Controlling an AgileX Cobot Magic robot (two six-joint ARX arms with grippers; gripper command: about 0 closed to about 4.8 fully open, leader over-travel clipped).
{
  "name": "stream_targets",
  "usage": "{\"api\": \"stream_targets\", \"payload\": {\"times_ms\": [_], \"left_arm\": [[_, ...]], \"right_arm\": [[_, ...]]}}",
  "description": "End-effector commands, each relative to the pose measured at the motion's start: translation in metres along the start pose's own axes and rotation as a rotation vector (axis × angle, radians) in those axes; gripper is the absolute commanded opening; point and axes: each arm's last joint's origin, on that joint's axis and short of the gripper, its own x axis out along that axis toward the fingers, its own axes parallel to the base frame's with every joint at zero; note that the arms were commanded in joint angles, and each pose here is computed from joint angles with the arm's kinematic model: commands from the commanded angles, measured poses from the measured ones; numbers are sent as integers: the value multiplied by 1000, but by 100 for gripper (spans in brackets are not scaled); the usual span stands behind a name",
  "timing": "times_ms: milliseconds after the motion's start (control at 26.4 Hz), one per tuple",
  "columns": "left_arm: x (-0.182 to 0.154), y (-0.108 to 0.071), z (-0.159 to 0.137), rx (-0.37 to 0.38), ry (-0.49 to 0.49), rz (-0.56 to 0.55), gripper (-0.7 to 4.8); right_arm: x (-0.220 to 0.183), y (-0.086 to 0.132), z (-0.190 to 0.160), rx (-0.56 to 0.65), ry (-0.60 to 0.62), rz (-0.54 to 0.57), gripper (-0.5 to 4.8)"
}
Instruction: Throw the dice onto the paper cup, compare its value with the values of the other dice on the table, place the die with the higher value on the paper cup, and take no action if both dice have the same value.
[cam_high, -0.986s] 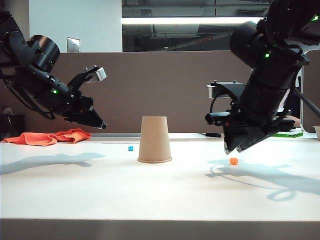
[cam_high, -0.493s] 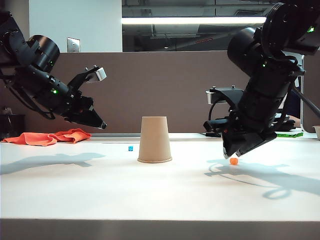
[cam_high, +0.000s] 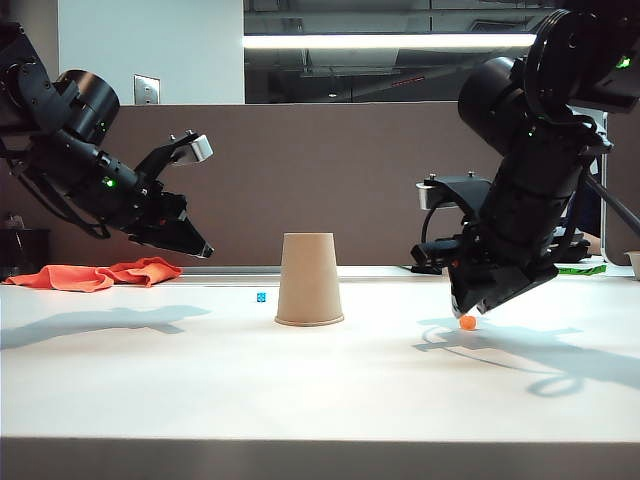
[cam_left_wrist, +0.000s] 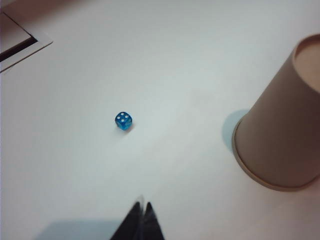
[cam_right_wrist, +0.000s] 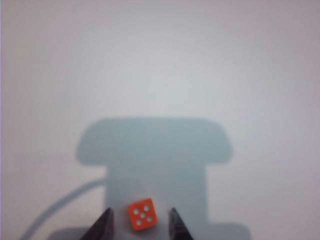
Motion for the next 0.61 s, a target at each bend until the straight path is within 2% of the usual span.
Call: {"api": "stream_targets", "payload": {"times_ms": [38,228,607], "left_arm": [[-1,0,3,1,-14,-1,-6],[-1,0,3,-2,-13,-1,-5],[-1,0,3,-2,-14,-1,-6]], "right_arm": [[3,0,-1,2,5,-3,144],[10,1,-5,0,26,-2,144],[10,1,0,5,-26,1,144]]}}
